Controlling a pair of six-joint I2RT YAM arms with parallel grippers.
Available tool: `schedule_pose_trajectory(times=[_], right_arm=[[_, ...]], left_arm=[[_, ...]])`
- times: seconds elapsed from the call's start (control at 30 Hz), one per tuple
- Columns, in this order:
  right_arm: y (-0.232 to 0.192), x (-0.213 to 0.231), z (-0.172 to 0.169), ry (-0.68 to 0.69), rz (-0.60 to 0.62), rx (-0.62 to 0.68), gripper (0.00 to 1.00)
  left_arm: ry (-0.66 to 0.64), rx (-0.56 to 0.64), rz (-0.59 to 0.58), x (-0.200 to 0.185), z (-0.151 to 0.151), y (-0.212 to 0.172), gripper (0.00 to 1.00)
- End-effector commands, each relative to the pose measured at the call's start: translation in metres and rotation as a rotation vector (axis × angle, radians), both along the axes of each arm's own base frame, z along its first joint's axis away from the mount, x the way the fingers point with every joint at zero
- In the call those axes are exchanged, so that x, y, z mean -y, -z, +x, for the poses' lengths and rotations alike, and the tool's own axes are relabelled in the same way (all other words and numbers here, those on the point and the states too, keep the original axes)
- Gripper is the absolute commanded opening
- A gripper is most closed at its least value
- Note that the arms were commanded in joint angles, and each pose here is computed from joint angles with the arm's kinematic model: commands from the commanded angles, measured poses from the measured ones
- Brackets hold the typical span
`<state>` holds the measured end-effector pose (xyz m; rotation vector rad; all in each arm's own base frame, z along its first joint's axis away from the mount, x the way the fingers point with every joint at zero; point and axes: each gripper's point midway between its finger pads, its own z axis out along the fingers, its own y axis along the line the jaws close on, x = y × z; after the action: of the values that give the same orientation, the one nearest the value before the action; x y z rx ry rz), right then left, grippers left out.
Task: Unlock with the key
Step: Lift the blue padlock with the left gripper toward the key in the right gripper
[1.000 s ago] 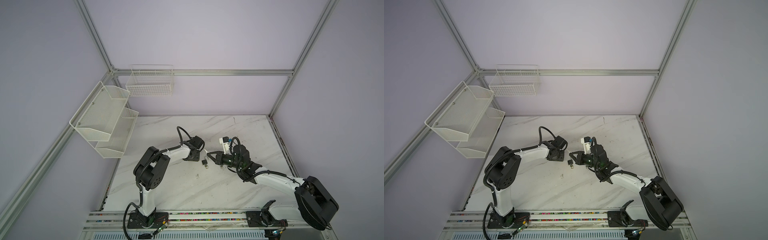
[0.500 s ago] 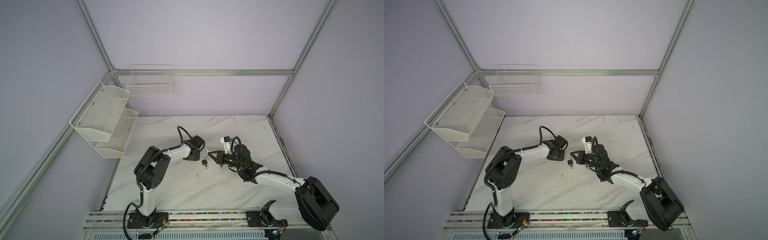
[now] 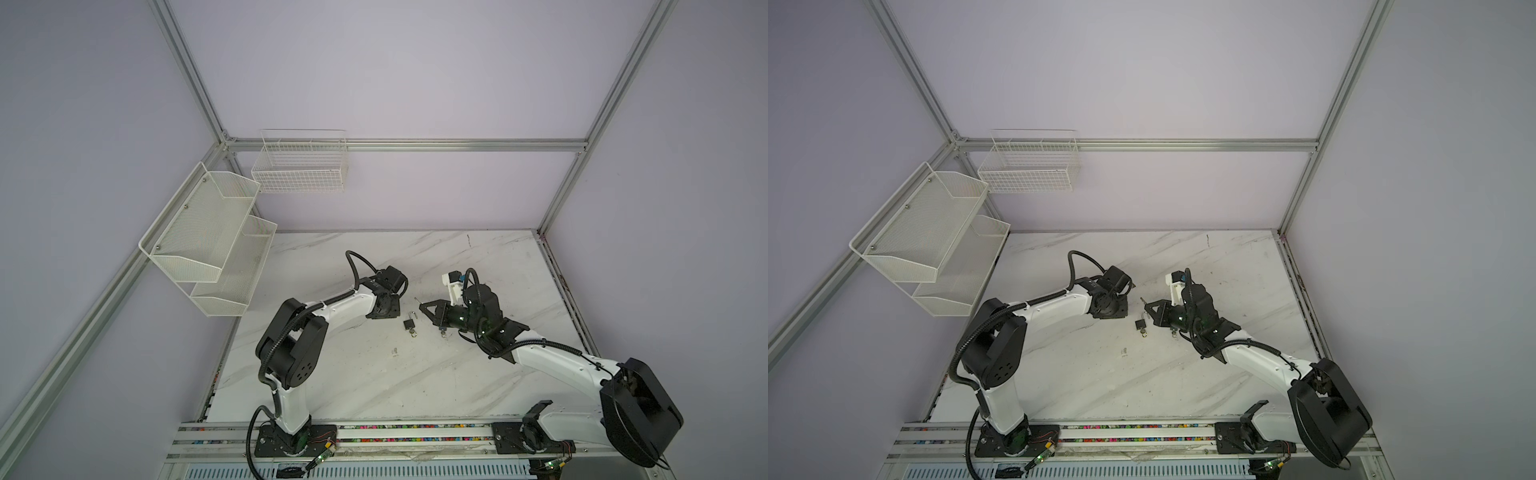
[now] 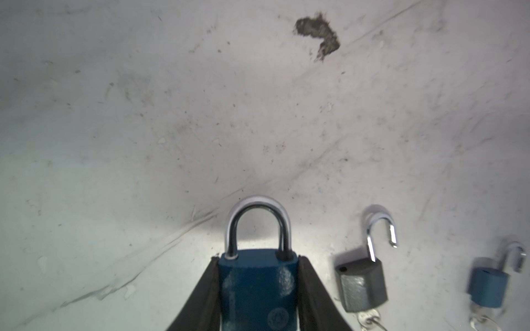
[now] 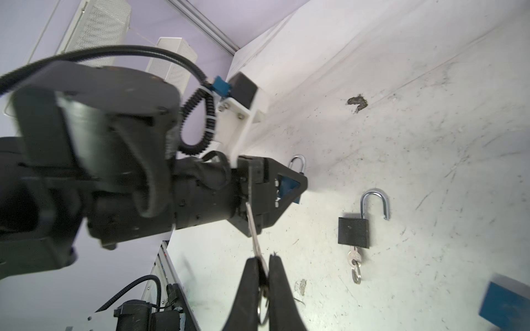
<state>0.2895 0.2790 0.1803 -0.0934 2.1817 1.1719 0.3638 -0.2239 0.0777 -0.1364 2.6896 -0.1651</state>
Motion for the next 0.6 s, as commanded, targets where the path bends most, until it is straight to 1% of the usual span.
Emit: schedule_pose_trajectory(times=[0.0,0.1,0.17,0.2,0.23,0.37,0.47,0.57], right_arm=[[0.007,0.005,0.003,0.045,-0.085,-0.015,0.00],[0.011,-0.012,-0.002,0.027,-0.093,-0.022,0.00],[0.014,-0.024,-0.004,0.023,-0.099,-0.026,0.00],[0.010,-0.030,-0.005,0.026,-0.082,-0.020,0.00],[0.019,-0.036,-0.006,0.029,-0.086,-0.039,0.00],[0.013,-0.060,-0.010,0.029,-0.012,-0.017,0.00],[0.012,-0.072,-0.011,0.058,0.020,-0.012,0.00],[0.005,-0.078,-0.011,0.087,0.109,-0.010,0.00]], left_arm=[[-0.102,0.113,-0.141,0.004,0.010,-0.058,0.09],[-0.163,0.142,-0.193,0.000,0.008,-0.075,0.07],[-0.180,0.165,-0.214,-0.002,0.006,-0.086,0.06],[-0.194,0.179,-0.217,-0.006,0.004,-0.091,0.05],[-0.218,0.194,-0.225,-0.010,0.003,-0.096,0.04],[-0.285,0.247,-0.255,-0.024,-0.005,-0.113,0.04],[-0.324,0.271,-0.267,-0.032,-0.008,-0.119,0.03],[-0.360,0.294,-0.260,-0.042,-0.012,-0.122,0.03]])
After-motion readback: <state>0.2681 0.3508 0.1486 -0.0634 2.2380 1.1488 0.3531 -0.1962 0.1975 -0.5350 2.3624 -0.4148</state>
